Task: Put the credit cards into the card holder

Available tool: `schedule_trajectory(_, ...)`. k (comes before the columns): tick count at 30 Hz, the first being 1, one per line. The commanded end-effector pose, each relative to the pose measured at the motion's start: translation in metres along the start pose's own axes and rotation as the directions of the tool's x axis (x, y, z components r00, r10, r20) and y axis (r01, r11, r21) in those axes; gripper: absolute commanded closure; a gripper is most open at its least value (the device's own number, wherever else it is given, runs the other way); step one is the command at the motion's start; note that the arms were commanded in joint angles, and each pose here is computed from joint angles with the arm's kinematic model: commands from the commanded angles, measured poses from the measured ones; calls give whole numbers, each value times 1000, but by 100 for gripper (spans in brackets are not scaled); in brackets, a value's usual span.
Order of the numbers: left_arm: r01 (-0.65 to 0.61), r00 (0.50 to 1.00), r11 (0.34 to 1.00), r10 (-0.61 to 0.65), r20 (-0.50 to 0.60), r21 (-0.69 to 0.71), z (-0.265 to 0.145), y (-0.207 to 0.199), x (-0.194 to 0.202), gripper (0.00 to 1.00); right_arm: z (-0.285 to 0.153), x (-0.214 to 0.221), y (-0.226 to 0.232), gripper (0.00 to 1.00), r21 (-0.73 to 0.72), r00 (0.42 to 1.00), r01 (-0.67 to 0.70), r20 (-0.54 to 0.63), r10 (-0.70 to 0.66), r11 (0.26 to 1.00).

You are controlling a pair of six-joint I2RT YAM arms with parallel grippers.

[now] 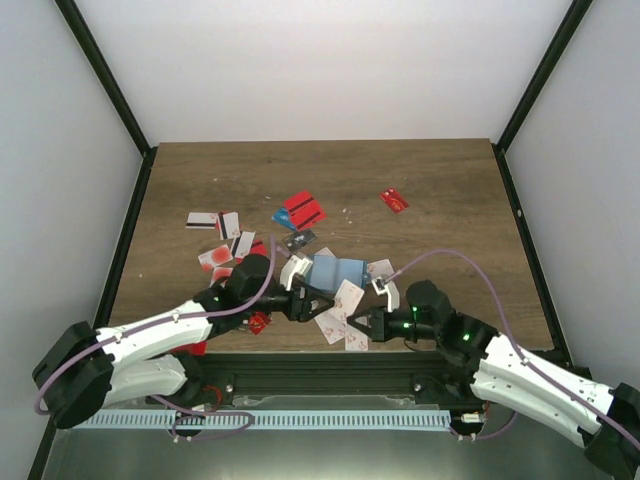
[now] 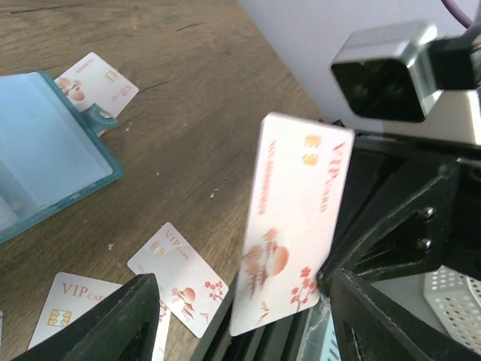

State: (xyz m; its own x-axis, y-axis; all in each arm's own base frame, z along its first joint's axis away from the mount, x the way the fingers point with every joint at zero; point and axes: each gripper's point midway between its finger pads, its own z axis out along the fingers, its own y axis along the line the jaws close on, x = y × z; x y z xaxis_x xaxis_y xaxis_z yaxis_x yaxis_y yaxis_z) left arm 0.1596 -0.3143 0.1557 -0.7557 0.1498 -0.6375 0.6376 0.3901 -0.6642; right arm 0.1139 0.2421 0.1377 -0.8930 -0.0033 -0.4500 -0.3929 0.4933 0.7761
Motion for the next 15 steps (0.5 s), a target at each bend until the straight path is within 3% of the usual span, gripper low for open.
schedule_trajectory(1,-47,999,993,45,25,111,-10,-20,-4,36,-14,-28,49,99,-131,979,194,89,-183,972)
schedule_trajectory(6,-67,997,977,61,35,200,-14,-37,-5,42,-18,-29,72,99,-224,964,262,94,-247,939)
schedule_trajectory(9,-83,996,961,71,53,262,-18,-49,-8,62,-18,-28,77,99,-251,959,282,97,-265,926)
schedule_trajectory(12,-80,996,953,63,67,293,-21,-55,-11,89,-20,-31,82,99,-260,954,300,110,-280,918)
schedule_trajectory(13,-77,996,952,59,69,295,-21,-56,-11,95,-20,-33,83,99,-257,951,306,120,-284,917)
schedule_trajectory(15,-74,995,954,51,86,290,-22,-56,-14,96,-21,-40,82,98,-225,951,303,140,-277,926)
